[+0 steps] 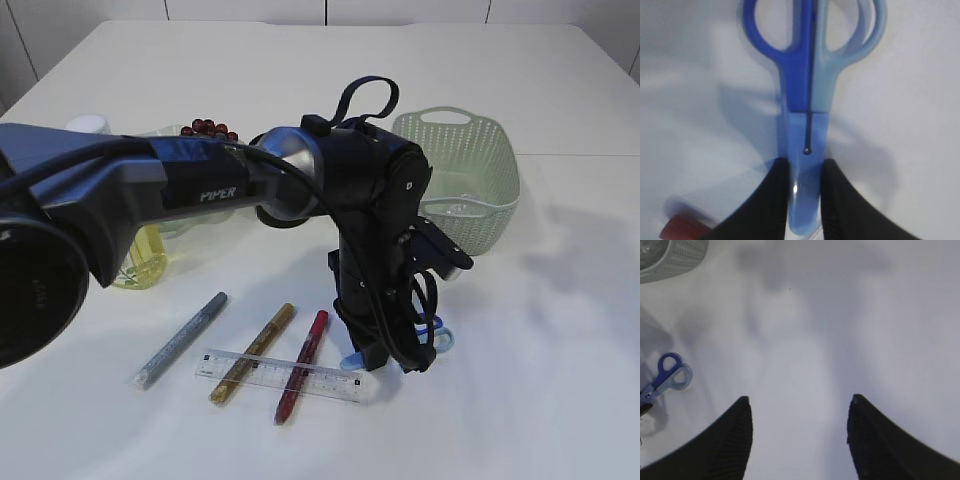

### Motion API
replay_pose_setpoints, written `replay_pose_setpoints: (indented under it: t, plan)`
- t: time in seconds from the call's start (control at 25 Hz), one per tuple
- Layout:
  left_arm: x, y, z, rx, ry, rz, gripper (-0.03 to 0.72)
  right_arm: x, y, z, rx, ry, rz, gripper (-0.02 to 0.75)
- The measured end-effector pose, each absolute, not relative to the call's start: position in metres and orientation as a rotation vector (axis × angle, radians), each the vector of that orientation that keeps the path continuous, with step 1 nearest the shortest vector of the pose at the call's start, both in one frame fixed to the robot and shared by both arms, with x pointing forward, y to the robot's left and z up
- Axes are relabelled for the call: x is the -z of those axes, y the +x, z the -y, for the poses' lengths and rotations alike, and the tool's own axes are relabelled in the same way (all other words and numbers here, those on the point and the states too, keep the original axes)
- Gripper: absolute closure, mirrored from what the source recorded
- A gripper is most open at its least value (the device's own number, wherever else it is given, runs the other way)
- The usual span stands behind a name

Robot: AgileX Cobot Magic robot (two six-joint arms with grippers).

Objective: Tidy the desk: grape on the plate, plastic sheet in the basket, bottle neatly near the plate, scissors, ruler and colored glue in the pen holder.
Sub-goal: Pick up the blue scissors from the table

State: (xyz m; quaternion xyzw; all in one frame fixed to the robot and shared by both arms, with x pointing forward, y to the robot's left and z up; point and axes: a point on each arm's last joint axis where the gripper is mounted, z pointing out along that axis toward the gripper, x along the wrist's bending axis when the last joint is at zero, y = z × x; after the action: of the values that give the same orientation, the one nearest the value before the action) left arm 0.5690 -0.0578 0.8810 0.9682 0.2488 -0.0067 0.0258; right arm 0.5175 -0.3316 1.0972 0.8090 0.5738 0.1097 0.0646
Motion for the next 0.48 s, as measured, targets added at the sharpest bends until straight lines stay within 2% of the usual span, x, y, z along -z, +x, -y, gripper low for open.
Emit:
replay_pose_setpoints:
  t: [0.48]
  plan:
    - [-0.8818, 0.576, 0.0534, 0.031, 2.991, -0.809, 0.566, -1.0972, 0.5175, 0.3316, -0.331, 2.442, -1.732, 0.263]
